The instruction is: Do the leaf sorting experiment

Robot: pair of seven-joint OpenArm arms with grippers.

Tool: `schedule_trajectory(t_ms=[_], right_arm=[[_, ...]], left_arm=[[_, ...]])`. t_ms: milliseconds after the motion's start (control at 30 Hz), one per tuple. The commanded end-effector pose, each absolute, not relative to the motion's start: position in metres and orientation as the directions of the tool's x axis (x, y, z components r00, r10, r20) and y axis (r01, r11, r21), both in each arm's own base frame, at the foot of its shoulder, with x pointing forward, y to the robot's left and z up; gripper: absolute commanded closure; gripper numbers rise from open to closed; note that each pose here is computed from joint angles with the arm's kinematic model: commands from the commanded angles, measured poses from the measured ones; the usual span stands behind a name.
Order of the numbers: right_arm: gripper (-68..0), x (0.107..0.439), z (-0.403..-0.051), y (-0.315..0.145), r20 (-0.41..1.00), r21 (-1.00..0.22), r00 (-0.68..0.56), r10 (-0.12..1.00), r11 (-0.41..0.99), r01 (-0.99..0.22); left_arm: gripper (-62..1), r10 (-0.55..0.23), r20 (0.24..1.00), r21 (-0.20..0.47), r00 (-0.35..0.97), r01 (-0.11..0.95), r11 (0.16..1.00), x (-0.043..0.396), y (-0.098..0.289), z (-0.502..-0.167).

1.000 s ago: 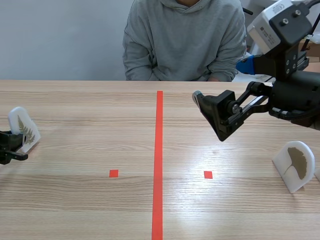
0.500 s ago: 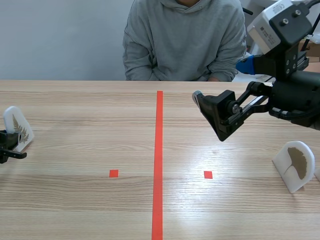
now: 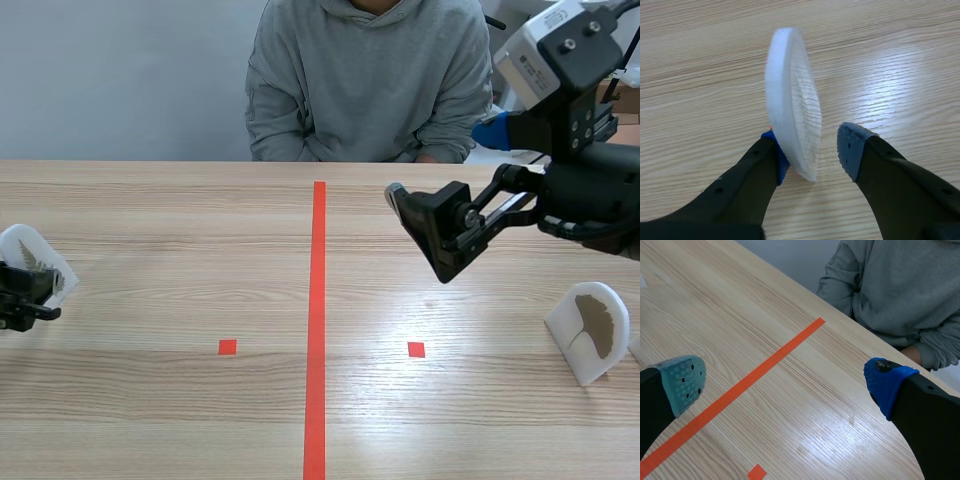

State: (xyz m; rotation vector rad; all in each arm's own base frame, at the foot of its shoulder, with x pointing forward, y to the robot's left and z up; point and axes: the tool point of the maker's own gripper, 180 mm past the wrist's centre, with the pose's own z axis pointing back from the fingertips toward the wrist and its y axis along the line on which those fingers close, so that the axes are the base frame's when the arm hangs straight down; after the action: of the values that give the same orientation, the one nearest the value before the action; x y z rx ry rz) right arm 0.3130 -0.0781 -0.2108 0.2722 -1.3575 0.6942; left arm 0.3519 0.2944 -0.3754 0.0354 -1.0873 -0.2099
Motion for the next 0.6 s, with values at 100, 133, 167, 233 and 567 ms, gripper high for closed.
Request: schedule_trajectory(t_ms=[100,133,167,233,567], right_arm=[[-66.7,0.316,-0.204,-0.082,0.958,-0.211,0.036,0.285,0.782,-0.587],[-66.7,0.316,-0.205,-0.082,0.956,-0.211,0.044,0.291,0.782,-0.587],[-66.7,0.316,-0.207,-0.083,0.953,-0.211,0.053,0.298,0.782,-0.587],[-66.7,0.316,-0.210,-0.083,0.950,-0.211,0.065,0.306,0.781,-0.587],[-66.7,0.316,-0.206,-0.091,0.941,-0.242,0.046,0.335,0.761,-0.601]], left_arm=[[-53.4,-0.190,0.892,0.142,0.411,0.144,0.979,0.360,0.297,-0.362],[-55.5,-0.190,0.890,0.142,0.414,0.145,0.979,0.360,0.297,-0.363],[-55.9,-0.190,0.887,0.141,0.420,0.146,0.979,0.359,0.297,-0.364],[-55.9,-0.192,0.883,0.138,0.427,0.153,0.978,0.359,0.296,-0.365],[-55.9,-0.236,0.884,0.138,0.404,0.256,0.957,0.349,0.272,-0.351]])
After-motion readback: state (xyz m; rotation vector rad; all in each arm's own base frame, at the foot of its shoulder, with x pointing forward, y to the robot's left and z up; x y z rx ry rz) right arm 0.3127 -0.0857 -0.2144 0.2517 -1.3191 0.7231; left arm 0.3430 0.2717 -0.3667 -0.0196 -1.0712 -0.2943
